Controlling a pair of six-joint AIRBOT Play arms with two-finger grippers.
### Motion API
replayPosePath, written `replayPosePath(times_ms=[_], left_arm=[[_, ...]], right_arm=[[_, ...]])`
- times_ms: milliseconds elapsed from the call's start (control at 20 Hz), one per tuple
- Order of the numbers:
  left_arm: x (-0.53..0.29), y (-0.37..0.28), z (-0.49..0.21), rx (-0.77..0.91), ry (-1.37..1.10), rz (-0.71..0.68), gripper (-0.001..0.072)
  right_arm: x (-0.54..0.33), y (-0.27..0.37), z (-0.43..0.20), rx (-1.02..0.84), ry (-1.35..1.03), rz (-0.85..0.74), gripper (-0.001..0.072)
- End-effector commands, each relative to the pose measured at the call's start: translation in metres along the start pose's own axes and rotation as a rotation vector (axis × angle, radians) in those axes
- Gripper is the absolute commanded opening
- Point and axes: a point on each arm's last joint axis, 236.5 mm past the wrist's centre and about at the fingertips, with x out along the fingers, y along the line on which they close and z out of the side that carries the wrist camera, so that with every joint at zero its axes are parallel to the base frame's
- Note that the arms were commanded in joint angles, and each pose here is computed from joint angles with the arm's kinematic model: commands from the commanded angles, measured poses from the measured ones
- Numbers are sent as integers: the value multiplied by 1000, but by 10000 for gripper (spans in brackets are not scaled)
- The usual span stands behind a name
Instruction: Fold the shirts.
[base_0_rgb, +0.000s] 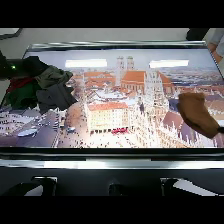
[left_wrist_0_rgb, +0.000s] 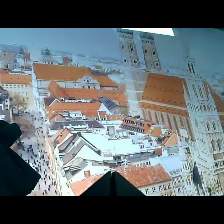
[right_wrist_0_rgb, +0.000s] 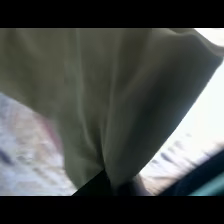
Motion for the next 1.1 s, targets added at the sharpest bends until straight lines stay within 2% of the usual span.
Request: replayPosePath(times_ms=[0, 250, 450, 700, 750, 800, 850, 900, 1050], left_arm=[[3, -7, -3, 12, 8, -13, 30], [4, -9, -4, 15, 11, -17, 30], [4, -9, -4, 15, 12, -17, 30], [4, -9, -4, 15, 12, -17, 30], [4, -9, -4, 15, 12, -17, 30], [4, -9, -4, 15, 11, -17, 30], [4, -11, -4, 6, 11, -23, 30], [3, -20, -3, -22, 7, -59, 30], [-5, -49, 9, -27, -34, -176, 30]], right_arm=[[2, -85, -32, 218, 30, -147, 34], [28, -113, -54, 240, 19, -216, 34], [20, -142, -52, 155, 10, -342, 34], [22, -143, -50, 155, 5, -345, 35], [22, -142, -51, 167, 9, -341, 59], [21, -142, -51, 180, 5, -340, 227], [18, -139, -53, 183, 22, -334, 453], [11, -135, -57, 184, 48, -335, 608], [-49, -140, -51, 177, 61, -456, 628]])
